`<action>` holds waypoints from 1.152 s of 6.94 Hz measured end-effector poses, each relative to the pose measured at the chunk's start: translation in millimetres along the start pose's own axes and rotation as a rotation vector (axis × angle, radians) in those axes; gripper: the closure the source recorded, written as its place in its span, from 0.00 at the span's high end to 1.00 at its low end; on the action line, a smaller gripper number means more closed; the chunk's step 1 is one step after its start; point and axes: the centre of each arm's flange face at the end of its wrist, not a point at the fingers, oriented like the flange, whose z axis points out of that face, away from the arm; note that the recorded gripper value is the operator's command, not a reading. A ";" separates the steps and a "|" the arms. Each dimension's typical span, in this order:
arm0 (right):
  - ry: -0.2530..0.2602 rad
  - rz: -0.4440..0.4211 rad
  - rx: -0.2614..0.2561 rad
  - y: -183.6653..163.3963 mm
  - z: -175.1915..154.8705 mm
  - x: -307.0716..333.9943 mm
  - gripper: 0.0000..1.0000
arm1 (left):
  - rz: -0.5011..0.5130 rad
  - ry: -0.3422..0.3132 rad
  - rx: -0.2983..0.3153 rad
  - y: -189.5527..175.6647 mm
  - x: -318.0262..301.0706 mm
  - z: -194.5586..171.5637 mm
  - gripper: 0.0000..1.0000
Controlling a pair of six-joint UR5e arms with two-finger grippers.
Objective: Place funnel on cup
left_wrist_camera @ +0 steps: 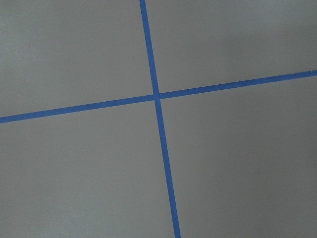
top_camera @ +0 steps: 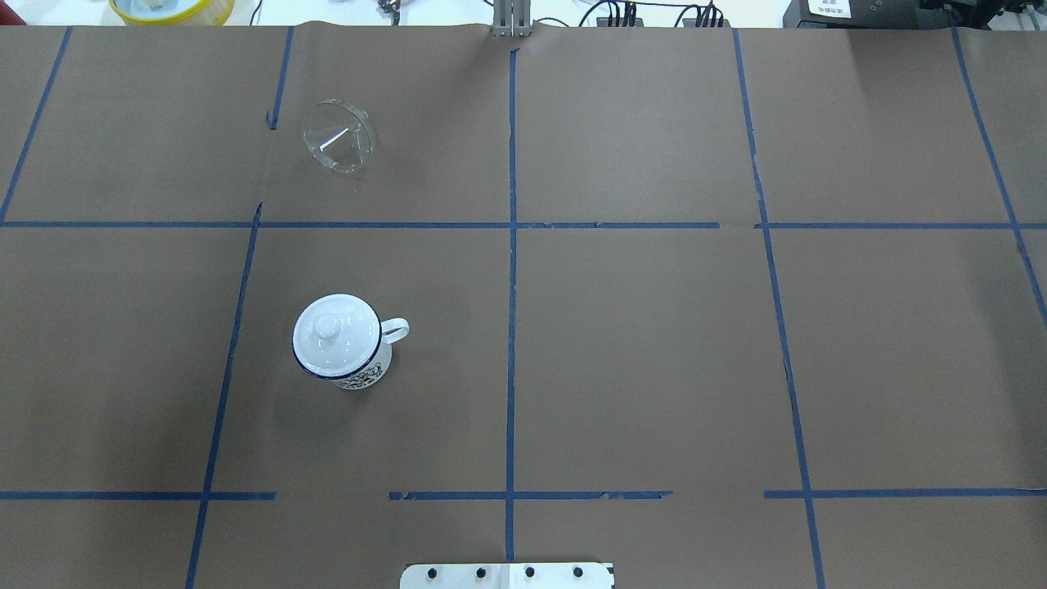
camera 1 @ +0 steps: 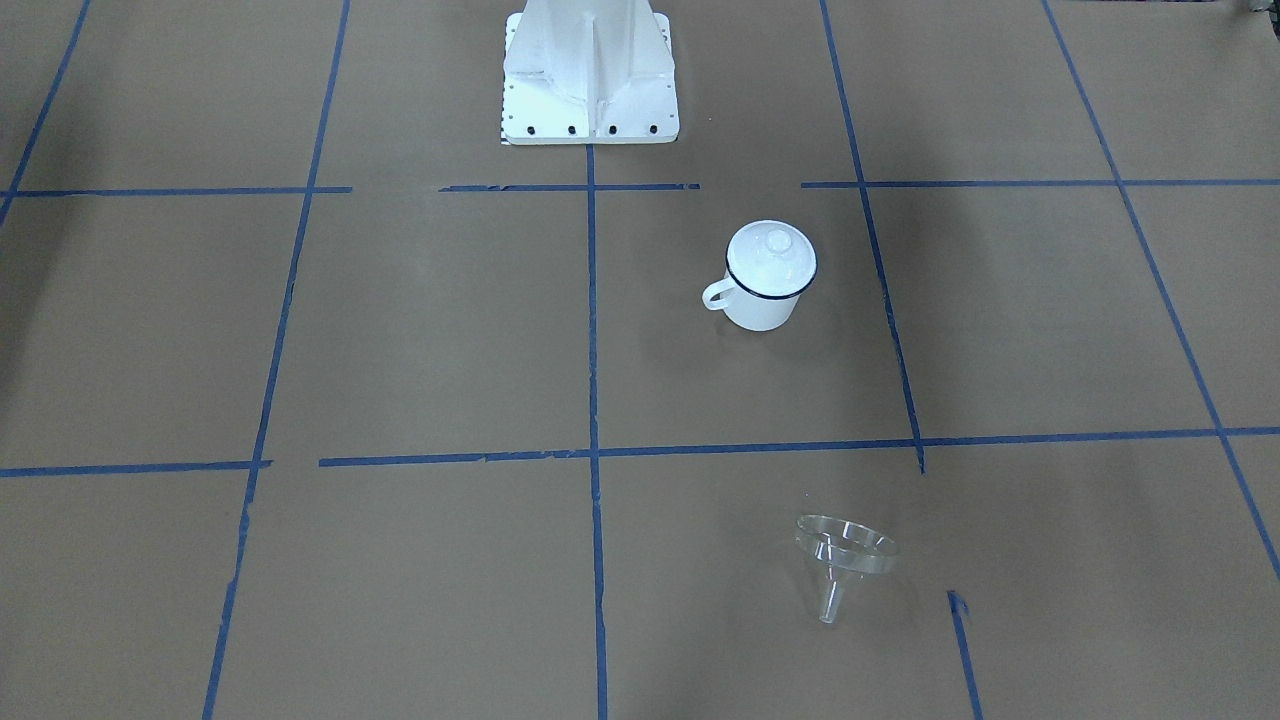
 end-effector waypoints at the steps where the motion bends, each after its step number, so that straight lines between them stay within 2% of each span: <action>1: 0.000 0.000 0.000 0.0 0.0 0.0 1.00 | 0.001 -0.001 0.002 -1.7 1.0 -1.2 1.00; 3: 0.000 0.000 0.000 0.0 0.0 0.0 1.00 | 0.020 -0.006 0.022 -5.8 11.0 -11.3 1.00; 5: 0.000 0.000 0.000 0.0 0.0 0.0 1.00 | 0.097 -0.004 0.062 -23.2 47.2 -29.2 1.00; 7: 0.000 0.000 0.000 0.0 0.0 0.0 1.00 | 0.258 0.002 0.158 -85.3 118.1 -58.8 1.00; 8: 0.000 0.000 0.000 0.0 0.0 0.0 1.00 | 0.302 0.008 0.216 -104.0 141.0 -72.5 1.00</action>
